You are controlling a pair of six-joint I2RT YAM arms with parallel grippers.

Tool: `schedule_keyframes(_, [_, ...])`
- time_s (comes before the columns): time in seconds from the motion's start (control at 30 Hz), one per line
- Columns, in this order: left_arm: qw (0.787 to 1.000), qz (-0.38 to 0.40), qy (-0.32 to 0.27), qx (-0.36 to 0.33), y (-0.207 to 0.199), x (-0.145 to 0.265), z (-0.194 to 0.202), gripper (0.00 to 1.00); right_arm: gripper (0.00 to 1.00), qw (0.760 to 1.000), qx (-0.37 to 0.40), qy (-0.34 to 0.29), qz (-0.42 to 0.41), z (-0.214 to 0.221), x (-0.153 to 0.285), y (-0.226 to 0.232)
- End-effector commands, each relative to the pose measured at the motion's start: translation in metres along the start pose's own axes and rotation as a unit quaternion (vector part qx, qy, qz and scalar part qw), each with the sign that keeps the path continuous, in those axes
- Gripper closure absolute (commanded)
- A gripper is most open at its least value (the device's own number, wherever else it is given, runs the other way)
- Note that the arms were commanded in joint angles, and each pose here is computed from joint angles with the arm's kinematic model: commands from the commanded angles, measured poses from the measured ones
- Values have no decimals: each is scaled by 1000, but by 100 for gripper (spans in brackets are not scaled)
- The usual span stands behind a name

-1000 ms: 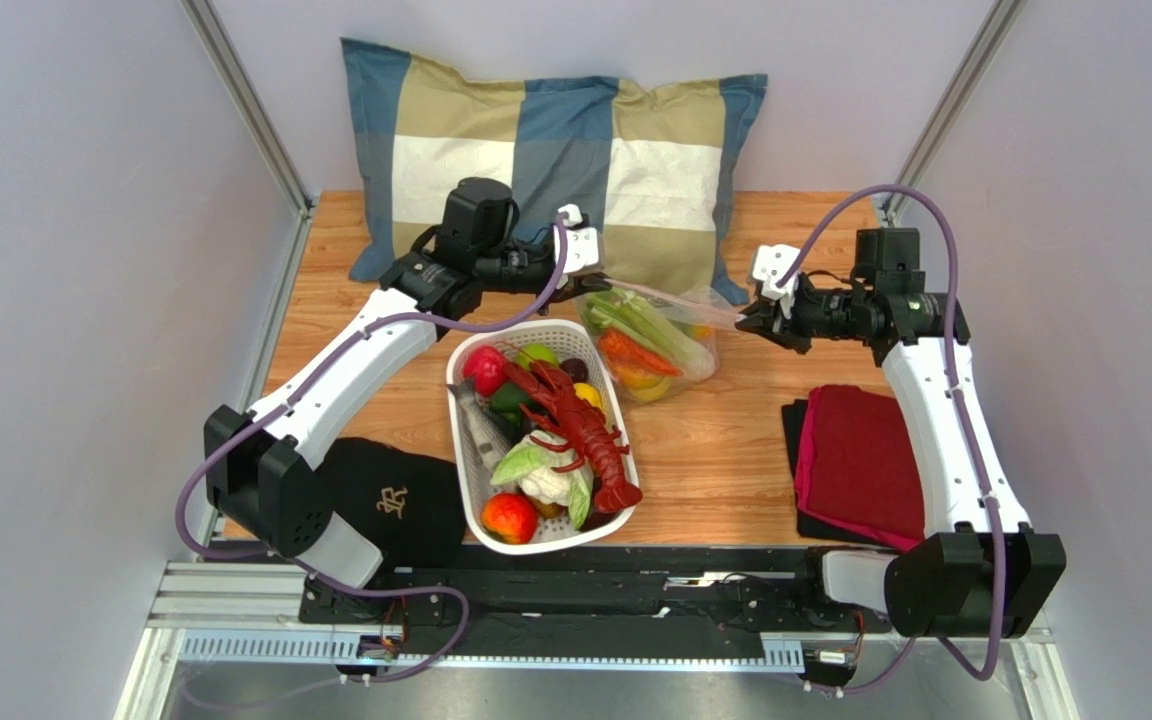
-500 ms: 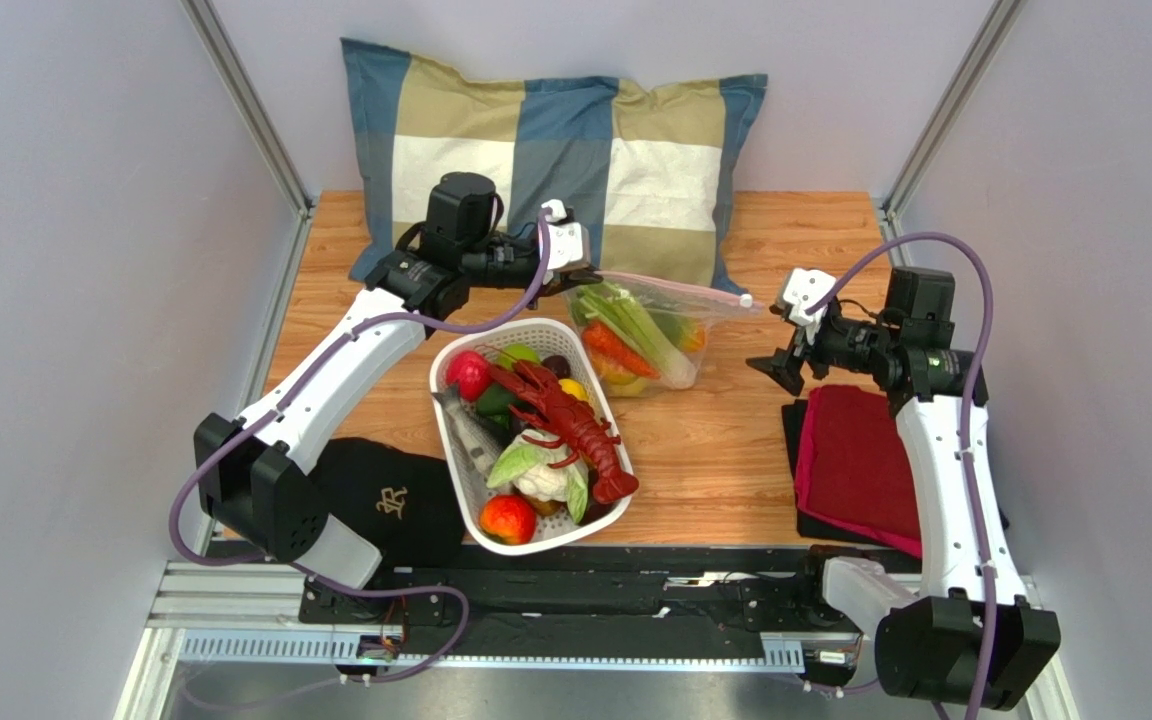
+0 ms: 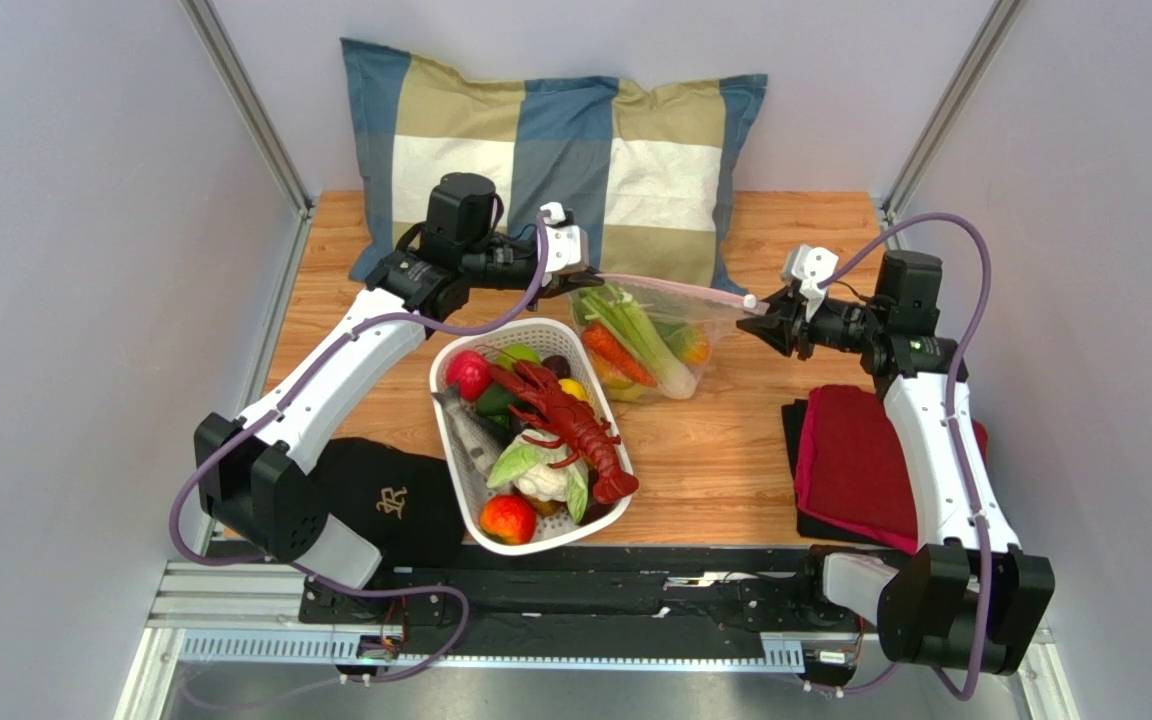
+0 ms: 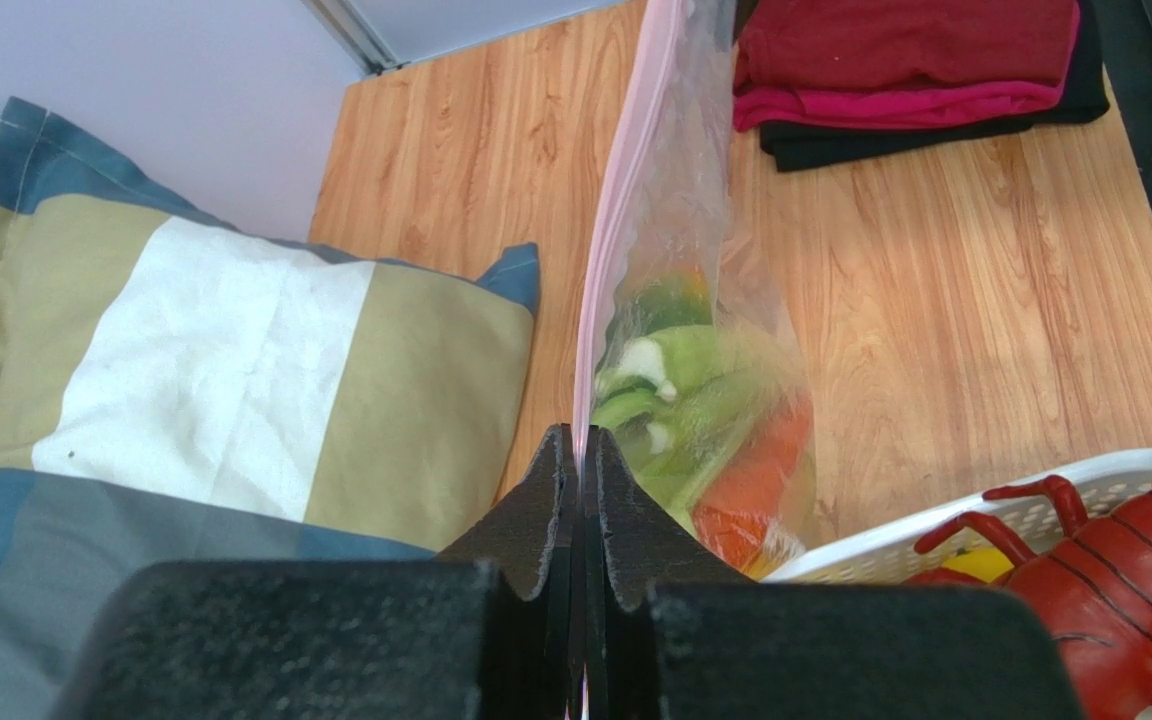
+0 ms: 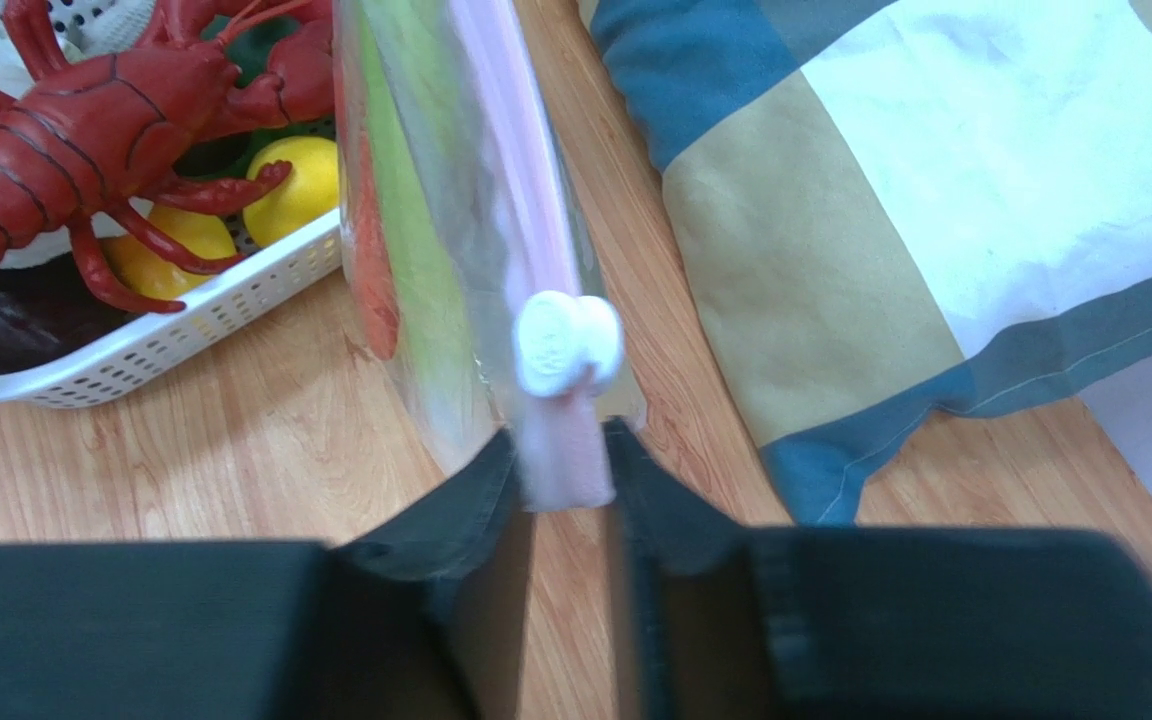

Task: Place the food in the zip-top bag and seal the zipper
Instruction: Zip the zipper food storage bag at the center of the board.

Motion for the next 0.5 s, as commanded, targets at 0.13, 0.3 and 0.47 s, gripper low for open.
schedule_keyframes(0.13, [998, -4, -28, -56, 7, 4, -23, 100, 65, 998, 51, -41, -10, -37, 5, -5])
schedule_keyframes(0.3, [998, -1, -27, -60, 7, 2, -22, 100, 78, 998, 49, -38, -15, -38, 6, 0])
schedule_keyframes(0.47, [998, 3, -28, -56, 5, 1, -27, 83, 100, 998, 56, -32, -10, -37, 7, -2])
Point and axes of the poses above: each gripper's point midway between its finger pads, its own x axis back along the fingers, its own y axis along the line the jaws close on, z = x × y, the point moved 4 cm from there along x, back along the fingers, and after that the axes turned 12 degrees about x, right-handed, at the moved point
